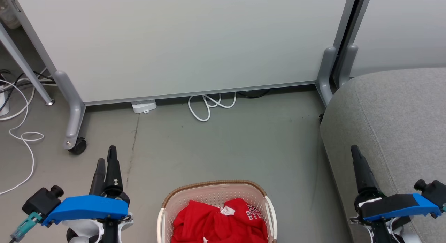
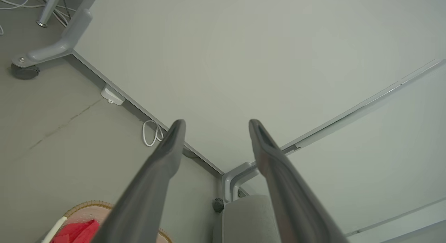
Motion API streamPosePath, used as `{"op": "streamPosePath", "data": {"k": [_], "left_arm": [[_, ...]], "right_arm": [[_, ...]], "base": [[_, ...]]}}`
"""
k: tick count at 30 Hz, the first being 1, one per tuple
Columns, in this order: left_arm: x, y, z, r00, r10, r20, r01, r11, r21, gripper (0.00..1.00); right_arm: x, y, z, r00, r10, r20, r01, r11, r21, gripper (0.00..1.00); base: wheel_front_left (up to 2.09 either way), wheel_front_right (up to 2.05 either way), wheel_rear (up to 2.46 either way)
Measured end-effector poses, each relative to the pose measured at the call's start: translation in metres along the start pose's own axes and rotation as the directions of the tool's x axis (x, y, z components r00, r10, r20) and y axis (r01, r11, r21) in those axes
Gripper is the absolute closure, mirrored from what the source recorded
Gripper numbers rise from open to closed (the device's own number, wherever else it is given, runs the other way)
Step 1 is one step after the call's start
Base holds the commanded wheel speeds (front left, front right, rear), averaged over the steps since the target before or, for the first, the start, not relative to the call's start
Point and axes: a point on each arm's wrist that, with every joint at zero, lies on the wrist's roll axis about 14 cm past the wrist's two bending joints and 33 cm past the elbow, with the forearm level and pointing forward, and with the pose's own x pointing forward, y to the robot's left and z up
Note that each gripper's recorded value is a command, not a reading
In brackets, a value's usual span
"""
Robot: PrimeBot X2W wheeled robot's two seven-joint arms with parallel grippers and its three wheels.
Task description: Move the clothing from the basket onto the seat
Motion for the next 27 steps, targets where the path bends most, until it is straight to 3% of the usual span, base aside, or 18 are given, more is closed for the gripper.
{"op": "streamPosePath", "data": {"k": [12,27], "left_arm": [[0.000,-0.003,-0.004,1.000,-0.010,-0.003,0.010,0.978,0.208,0.00],[-0.001,-0.009,-0.008,0.999,-0.038,-0.001,0.035,0.913,0.406,0.00]], "right_arm": [[0.001,0.006,-0.008,1.000,0.024,-0.015,-0.027,0.979,-0.202,0.00],[0.003,0.011,-0.018,0.998,0.054,-0.038,-0.065,0.920,-0.388,0.00]], "base": [[0.00,0.00,0.00],[0.00,0.00,0.00]]}}
